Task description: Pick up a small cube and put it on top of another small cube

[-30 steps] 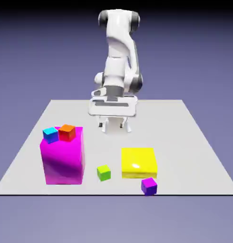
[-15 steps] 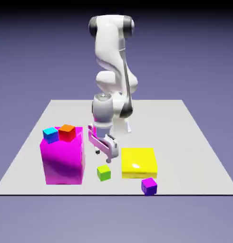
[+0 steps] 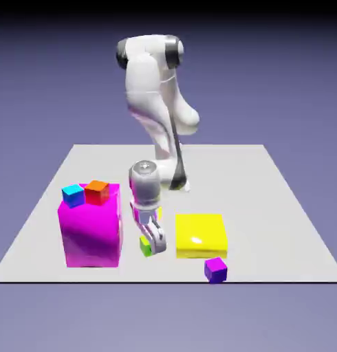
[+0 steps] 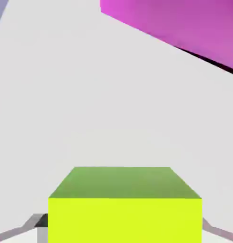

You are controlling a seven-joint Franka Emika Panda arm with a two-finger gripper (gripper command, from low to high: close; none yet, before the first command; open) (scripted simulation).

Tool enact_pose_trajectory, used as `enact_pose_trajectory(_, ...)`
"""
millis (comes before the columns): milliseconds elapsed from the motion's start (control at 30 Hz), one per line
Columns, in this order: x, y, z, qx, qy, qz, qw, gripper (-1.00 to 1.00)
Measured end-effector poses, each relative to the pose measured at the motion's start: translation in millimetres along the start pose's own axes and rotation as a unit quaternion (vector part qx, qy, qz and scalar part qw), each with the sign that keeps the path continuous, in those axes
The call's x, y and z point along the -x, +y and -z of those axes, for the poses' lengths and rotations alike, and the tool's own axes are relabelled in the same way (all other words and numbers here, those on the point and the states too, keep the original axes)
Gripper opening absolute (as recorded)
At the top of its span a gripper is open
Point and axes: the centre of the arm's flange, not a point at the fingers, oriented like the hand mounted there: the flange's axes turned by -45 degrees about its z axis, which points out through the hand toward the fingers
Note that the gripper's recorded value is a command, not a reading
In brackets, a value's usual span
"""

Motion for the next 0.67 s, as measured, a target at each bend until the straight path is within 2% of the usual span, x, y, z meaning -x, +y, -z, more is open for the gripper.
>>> enact_pose_trajectory(33,0.9,0.6,10.7,0.001,0.000,0.001,1.000,-1.00)
enact_pose_trajectory(133,33.2,-55.6,20.5,0.004,-0.002,0.016,1.000,-1.00)
enact_pose_trajectory(367,136.2,-166.7,55.9,0.003,0.000,0.038,0.999,-1.00)
enact_pose_trajectory(433,147.7,-175.6,60.5,0.002,0.000,0.039,0.999,-1.00)
enact_pose_trajectory(567,147.0,-175.7,-5.0,0.002,0.000,0.039,0.999,-1.00)
enact_pose_trajectory(600,147.2,-175.3,-9.5,0.002,0.000,0.039,0.999,1.00)
enact_pose_trajectory(667,147.2,-175.2,-9.6,0.002,0.000,0.039,0.999,1.00)
